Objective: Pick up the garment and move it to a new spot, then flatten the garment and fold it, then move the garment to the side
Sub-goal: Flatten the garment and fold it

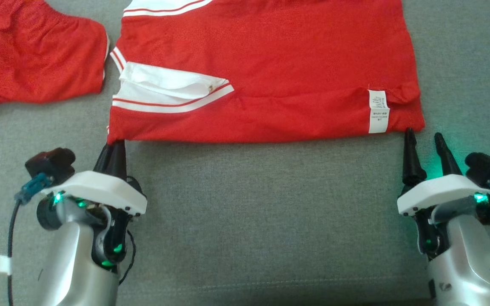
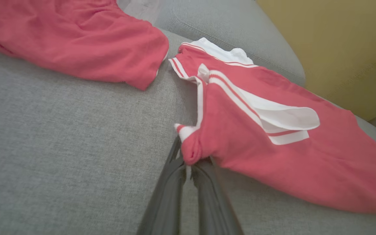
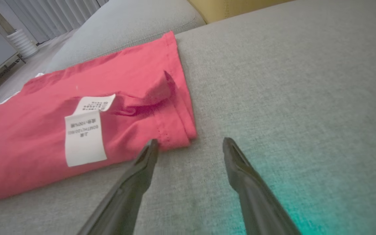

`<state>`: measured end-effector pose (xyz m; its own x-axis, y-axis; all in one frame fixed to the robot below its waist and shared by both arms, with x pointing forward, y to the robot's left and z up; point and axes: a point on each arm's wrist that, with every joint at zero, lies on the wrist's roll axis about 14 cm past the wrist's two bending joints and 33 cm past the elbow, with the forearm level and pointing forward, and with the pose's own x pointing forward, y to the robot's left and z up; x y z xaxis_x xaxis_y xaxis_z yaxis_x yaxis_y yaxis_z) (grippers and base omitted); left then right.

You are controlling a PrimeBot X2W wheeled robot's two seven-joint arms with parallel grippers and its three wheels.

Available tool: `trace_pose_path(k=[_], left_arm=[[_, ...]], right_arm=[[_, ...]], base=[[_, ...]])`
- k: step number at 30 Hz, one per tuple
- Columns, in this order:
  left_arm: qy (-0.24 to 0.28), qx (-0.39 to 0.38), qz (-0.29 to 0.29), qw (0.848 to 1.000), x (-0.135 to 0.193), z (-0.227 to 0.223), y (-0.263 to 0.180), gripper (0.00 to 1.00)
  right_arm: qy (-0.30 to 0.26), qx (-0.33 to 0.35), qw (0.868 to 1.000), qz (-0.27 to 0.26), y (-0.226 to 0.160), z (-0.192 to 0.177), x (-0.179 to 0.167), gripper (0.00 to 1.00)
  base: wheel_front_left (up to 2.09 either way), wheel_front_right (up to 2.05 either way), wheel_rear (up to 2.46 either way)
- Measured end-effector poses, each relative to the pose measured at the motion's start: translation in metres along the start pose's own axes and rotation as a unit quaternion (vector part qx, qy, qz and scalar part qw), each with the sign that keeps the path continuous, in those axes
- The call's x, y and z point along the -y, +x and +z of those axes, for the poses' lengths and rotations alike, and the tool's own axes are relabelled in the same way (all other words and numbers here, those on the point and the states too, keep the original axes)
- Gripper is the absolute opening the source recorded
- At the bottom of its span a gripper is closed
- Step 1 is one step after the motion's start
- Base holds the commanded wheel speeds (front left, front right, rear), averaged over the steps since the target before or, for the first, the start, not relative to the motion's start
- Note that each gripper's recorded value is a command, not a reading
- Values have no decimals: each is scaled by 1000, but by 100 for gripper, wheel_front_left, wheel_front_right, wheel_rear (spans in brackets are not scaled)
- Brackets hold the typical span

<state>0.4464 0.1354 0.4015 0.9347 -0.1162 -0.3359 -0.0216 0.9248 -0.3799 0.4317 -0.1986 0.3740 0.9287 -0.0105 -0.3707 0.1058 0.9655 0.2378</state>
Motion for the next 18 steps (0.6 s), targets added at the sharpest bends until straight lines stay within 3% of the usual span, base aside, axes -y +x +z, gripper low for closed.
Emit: trace_pose_path(k=[7,8,10,12,14,18], left_arm=[[2,15,-6,1000,4,6,-7,0],[2,16,-6,1000,4,7,-7,0],[3,19,-8,1000,5,9,-8,0],[3,23,-9,1000,7,11,-9,0],[4,28,-11,1000,8,13,-12,0],[4,30,-12,999,9,12,-19,0]], right_arm=[[8,-22,1000,13,15,-4,-13,100],[9,-24,1000,14,16,-5,-14,89],[12,-27,999,14,17,-5,-15,46],[12,-30,999,14,17,-6,-16,27],[12,-26,1000,14,17,-4,-16,0],[12,-9,1000,16,14,3,-18,0]], base=[[0,0,0],[0,0,0],[0,0,0],[0,0,0],[0,0,0],[0,0,0]])
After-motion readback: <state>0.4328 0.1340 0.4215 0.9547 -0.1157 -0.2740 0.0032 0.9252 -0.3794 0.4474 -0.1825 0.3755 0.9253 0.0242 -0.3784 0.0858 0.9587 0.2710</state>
